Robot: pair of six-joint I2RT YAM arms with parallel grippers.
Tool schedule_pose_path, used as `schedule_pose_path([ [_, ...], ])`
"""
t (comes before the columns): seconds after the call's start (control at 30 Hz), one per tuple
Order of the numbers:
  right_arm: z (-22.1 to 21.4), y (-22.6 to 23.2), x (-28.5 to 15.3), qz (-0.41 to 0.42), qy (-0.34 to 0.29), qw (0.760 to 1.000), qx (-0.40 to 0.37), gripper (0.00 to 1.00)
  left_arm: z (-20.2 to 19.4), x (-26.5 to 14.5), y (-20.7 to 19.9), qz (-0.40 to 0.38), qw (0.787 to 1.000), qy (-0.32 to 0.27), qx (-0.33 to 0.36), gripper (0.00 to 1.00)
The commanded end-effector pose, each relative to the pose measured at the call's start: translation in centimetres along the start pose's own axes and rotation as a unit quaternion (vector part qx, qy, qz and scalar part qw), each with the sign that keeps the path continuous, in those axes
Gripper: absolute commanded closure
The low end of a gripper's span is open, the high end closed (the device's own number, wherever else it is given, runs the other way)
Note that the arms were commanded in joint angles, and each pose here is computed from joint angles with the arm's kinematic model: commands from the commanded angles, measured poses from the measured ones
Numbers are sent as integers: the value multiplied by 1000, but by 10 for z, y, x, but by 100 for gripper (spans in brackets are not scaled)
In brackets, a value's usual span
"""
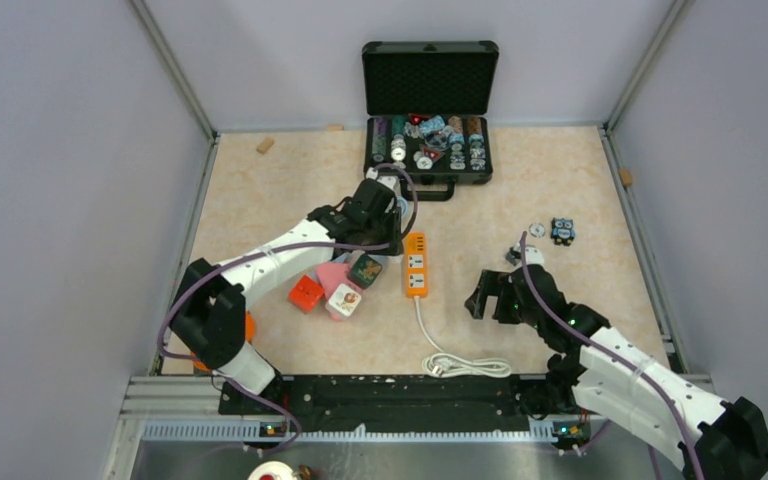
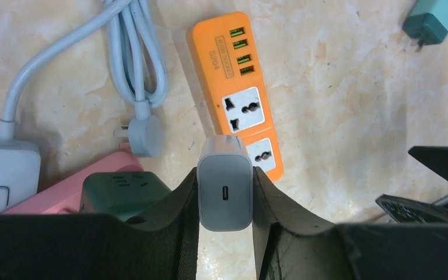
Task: Insert the plug
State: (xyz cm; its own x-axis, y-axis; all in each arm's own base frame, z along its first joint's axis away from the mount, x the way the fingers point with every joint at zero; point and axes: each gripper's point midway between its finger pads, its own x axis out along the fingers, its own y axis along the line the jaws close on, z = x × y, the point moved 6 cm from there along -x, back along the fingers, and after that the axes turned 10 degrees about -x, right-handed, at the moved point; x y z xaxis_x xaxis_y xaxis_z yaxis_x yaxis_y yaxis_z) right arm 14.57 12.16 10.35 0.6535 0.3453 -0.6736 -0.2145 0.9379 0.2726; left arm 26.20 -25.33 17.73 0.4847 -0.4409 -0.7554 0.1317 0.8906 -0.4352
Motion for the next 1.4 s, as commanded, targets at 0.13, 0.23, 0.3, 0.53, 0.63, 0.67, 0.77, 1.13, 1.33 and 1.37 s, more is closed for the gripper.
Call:
schedule_pose_path([
  [0.13, 16, 3, -6, 5, -33, 999, 3, 1, 13, 19, -11, 39, 998, -56, -14, 100],
  [0.23, 17, 3, -6, 5, -35, 999, 2, 1, 11, 29, -11, 47, 997, -51, -13, 100],
  [0.3, 17, 4, -6, 5, -35, 999, 2, 1, 11, 34, -13, 47, 998, -48, -14, 100],
  [0.53, 18, 6, -8, 16, -37, 999, 8, 1, 8, 48, -20, 40, 998, -37, -26, 100],
  [0.63, 19, 7, -9, 18, -40, 999, 10, 1, 7, 52, -22, 39, 998, -36, -29, 100],
  [0.67, 19, 7, -10, 19, -41, 999, 10, 1, 8, 53, -23, 40, 998, -37, -31, 100],
  [0.77, 19, 7, -11, 21, -43, 999, 10, 1, 8, 53, -24, 39, 998, -39, -36, 100],
  [1.13, 20, 8, -12, 23, -42, 999, 8, 2, -4, 65, -16, 67, 996, -38, -54, 100],
  [1.33, 20, 8, -12, 25, -44, 999, 10, 2, -15, 72, -4, 106, 992, -33, -54, 100],
  [1.37, 20, 8, -12, 26, -44, 999, 10, 2, -16, 73, -3, 108, 992, -32, -54, 100],
])
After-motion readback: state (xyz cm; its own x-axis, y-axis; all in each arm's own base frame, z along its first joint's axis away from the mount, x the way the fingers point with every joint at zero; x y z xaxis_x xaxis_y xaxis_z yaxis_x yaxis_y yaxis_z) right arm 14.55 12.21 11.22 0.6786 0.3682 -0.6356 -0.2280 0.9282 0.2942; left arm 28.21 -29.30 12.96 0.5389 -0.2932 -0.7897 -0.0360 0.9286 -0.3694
